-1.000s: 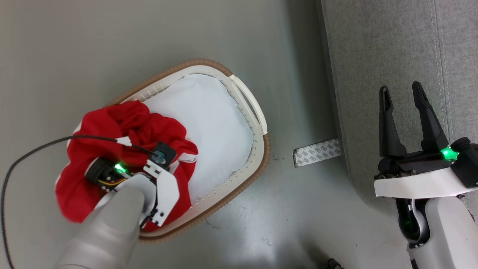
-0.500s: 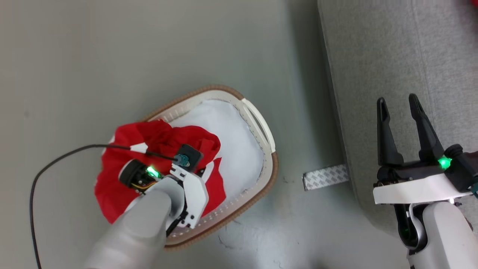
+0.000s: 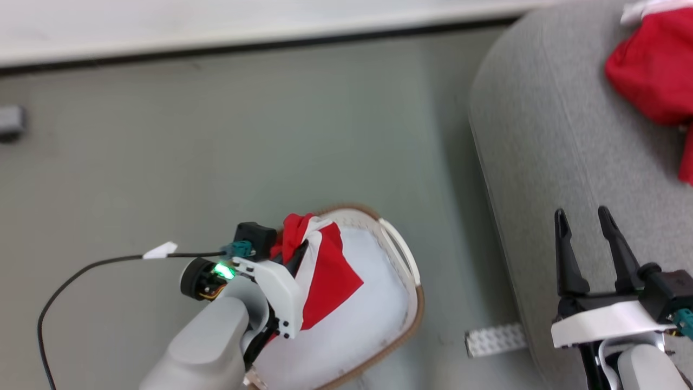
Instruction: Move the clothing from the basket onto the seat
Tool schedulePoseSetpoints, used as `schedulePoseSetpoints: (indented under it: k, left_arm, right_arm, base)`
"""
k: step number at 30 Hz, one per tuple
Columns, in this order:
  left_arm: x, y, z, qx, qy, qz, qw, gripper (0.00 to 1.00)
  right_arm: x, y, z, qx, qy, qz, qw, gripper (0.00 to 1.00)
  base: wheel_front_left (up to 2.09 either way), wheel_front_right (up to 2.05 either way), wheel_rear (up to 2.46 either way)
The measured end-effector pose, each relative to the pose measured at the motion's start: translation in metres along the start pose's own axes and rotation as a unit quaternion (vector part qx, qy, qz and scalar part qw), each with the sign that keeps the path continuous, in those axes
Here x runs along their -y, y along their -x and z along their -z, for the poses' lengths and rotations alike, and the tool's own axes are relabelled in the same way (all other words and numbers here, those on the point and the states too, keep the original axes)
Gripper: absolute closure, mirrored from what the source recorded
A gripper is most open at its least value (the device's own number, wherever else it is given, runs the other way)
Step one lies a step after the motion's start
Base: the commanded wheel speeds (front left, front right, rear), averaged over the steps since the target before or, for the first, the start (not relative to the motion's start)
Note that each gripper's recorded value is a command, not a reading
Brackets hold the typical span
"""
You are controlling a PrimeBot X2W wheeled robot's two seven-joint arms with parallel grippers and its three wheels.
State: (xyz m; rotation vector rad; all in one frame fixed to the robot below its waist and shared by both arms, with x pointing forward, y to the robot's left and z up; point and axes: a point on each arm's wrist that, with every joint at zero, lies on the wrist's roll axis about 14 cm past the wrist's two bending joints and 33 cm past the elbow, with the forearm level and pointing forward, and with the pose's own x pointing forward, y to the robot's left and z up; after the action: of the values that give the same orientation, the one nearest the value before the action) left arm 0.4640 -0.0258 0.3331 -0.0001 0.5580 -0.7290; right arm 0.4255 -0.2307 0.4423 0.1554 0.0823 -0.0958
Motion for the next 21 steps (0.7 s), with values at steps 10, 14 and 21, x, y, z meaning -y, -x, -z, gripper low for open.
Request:
schedulePoseSetpoints:
  k: [10,14,21]
  left_arm:
    - [-0.009,0.067,-0.091,0.157,0.015,-0.063,0.986,1.00]
    - [-0.006,0.097,-0.117,0.210,0.008,-0.078,0.975,1.00]
    - [0.003,0.149,-0.145,0.273,-0.001,-0.099,0.957,1.00]
  right_arm:
    - [-0.020,0.026,-0.030,0.038,-0.005,-0.027,0.999,0.00]
    - [-0.029,0.036,-0.036,0.046,-0.007,-0.039,0.998,0.00]
    - [-0.039,0.057,-0.035,0.047,-0.007,-0.056,0.997,0.00]
  base:
    - [0.00,0.00,0.00]
    - [0.00,0.00,0.00]
    - [0.00,0.00,0.00]
